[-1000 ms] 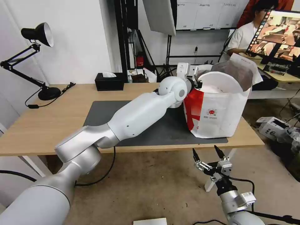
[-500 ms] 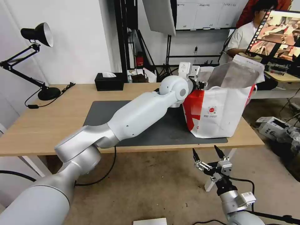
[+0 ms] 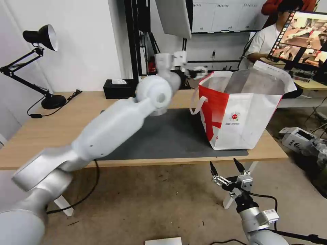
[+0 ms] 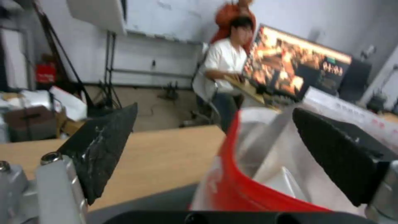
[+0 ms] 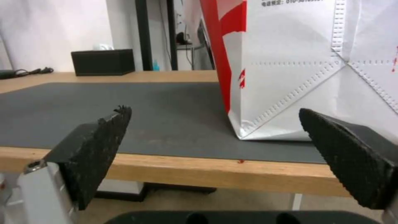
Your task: Pick up the trash from the table and place it into the takeout bag.
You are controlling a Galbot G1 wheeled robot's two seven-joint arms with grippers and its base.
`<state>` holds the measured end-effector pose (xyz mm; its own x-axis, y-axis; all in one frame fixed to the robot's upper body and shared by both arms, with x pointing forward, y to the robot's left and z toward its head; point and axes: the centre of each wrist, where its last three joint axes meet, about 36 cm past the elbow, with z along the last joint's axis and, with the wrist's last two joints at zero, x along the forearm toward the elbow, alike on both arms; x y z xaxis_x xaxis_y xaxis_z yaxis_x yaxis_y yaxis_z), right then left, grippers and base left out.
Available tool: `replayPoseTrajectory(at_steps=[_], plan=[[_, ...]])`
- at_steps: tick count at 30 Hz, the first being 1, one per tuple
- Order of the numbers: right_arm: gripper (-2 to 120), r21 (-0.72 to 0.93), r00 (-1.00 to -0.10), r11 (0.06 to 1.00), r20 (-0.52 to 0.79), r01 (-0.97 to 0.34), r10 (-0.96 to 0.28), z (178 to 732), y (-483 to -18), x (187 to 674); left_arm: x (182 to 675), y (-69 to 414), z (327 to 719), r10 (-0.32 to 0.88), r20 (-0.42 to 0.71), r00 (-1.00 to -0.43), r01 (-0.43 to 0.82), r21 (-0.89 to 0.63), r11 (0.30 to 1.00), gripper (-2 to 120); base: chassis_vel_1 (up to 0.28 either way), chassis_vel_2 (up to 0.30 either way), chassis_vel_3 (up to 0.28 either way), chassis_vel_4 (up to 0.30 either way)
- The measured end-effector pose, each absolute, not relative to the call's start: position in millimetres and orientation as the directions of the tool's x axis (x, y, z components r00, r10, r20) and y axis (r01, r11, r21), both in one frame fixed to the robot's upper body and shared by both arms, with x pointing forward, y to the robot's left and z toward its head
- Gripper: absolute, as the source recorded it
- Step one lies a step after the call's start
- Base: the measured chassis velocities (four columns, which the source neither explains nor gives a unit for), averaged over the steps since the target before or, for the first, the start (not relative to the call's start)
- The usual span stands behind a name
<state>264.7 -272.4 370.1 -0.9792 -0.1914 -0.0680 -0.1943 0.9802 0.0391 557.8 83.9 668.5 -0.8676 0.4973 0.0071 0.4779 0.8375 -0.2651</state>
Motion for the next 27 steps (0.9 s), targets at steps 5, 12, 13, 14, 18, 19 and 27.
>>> replayPoseTrajectory(at_steps=[5,12,13,14,18,19,27], plan=[[100,0.039,-0.979,0.980,-0.068,-0.194,-0.191,370,-272,265,533,138,634,0.466,-0.087,-0.881,0.470,-0.279,0.837,100,0.000,0.000,0.000,0.000],[100,0.039,-0.979,0.980,-0.068,-0.194,-0.191,370,-272,265,499,195,594,0.407,-0.155,-0.900,0.432,-0.198,0.880,100,0.000,0.000,0.000,0.000],[100,0.039,-0.979,0.980,-0.068,-0.194,-0.191,370,-272,265,491,205,585,0.392,-0.161,-0.906,0.417,-0.171,0.893,100,0.000,0.000,0.000,0.000],[100,0.039,-0.979,0.980,-0.068,-0.194,-0.191,370,-272,265,483,215,579,0.372,-0.170,-0.913,0.397,-0.156,0.904,100,0.000,0.000,0.000,0.000],[100,0.039,-0.979,0.980,-0.068,-0.194,-0.191,370,-272,265,466,230,562,0.338,-0.183,-0.923,0.365,-0.143,0.920,100,0.000,0.000,0.000,0.000],[100,0.039,-0.979,0.980,-0.068,-0.194,-0.191,370,-272,265,454,238,551,0.321,-0.207,-0.924,0.350,-0.124,0.928,100,0.000,0.000,0.000,0.000],[100,0.039,-0.979,0.980,-0.068,-0.194,-0.192,370,-272,265,406,255,496,0.231,-0.239,-0.943,0.253,-0.066,0.965,100,0.000,0.000,0.000,0.000]])
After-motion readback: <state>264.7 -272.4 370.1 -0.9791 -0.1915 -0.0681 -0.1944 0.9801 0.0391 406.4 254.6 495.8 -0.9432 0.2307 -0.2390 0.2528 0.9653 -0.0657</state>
